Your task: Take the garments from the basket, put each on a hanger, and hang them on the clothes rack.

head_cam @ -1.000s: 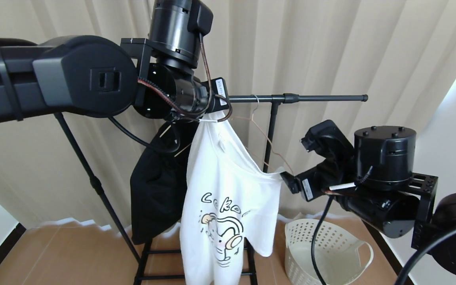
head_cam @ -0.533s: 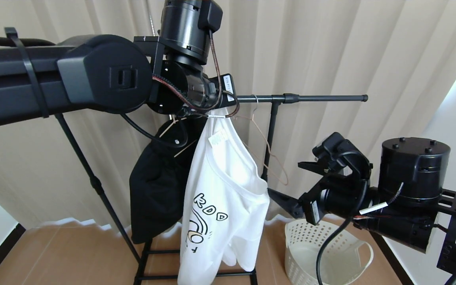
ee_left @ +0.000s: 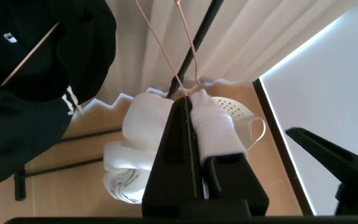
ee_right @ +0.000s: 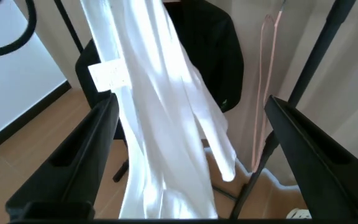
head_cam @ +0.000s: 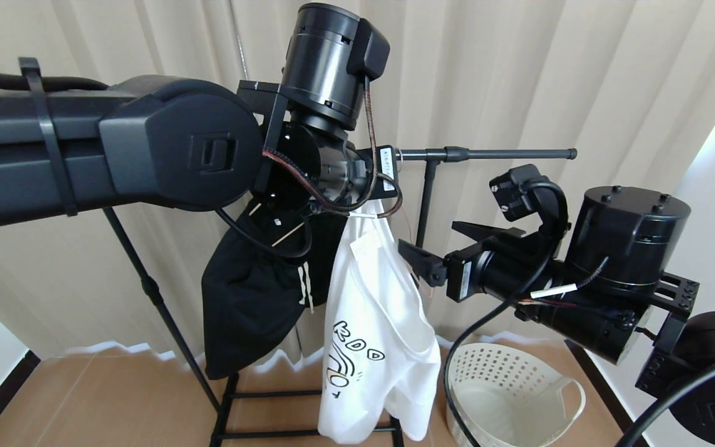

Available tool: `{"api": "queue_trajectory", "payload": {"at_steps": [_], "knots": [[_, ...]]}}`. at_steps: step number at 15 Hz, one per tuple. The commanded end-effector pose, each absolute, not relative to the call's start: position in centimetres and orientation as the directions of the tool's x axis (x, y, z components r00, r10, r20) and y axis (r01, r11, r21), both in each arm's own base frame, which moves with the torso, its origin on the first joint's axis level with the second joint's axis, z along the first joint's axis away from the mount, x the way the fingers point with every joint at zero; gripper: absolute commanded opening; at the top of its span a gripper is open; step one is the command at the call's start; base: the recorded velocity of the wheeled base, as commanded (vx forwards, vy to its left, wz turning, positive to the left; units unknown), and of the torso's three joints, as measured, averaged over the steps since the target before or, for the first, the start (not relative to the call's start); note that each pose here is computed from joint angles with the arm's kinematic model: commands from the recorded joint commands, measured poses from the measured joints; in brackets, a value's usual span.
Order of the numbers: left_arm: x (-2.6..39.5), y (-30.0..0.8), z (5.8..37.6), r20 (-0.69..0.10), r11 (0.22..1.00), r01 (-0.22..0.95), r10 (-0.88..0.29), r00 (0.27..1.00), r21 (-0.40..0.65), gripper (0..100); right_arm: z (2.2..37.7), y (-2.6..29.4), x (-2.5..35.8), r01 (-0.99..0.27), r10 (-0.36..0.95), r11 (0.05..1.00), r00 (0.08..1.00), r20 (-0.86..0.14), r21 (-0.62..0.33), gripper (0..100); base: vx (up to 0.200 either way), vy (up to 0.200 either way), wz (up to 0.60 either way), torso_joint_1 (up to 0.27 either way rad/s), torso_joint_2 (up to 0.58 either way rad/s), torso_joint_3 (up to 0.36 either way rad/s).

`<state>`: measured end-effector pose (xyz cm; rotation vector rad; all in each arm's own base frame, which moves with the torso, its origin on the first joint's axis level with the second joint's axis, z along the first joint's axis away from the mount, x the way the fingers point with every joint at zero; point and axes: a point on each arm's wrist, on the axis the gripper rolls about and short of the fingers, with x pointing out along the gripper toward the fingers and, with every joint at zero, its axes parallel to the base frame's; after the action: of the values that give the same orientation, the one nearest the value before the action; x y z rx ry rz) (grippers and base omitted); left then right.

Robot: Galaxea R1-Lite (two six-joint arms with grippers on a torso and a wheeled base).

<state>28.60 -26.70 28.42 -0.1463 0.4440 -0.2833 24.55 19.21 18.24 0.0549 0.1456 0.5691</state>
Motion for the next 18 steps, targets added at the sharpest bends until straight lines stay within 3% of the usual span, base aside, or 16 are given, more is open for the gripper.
{"api": "queue_trajectory", "payload": {"at_steps": [1,10,18], "knots": [[27.8,-27.0,28.6,-0.401,0.946,0.255,-0.317,0.859,-0.201,0,17.3,19.8,25.2,-0.522,0.529,0.848,0.835,-0.147,0.087,100,0.0,0.0,0.0,0.0,0.0,0.0],[26.9,-27.2,29.1,-0.394,0.939,0.276,-0.338,0.855,-0.207,0,16.3,20.1,24.5,-0.532,0.535,0.844,0.824,-0.188,0.07,100,0.0,0.0,0.0,0.0,0.0,0.0],[26.1,-26.4,29.0,-0.408,0.941,0.275,-0.335,0.849,-0.198,0,13.9,18.8,25.6,-0.508,0.479,0.86,0.836,-0.268,-0.048,100,0.0,0.0,0.0,0.0,0.0,0.0]]}}
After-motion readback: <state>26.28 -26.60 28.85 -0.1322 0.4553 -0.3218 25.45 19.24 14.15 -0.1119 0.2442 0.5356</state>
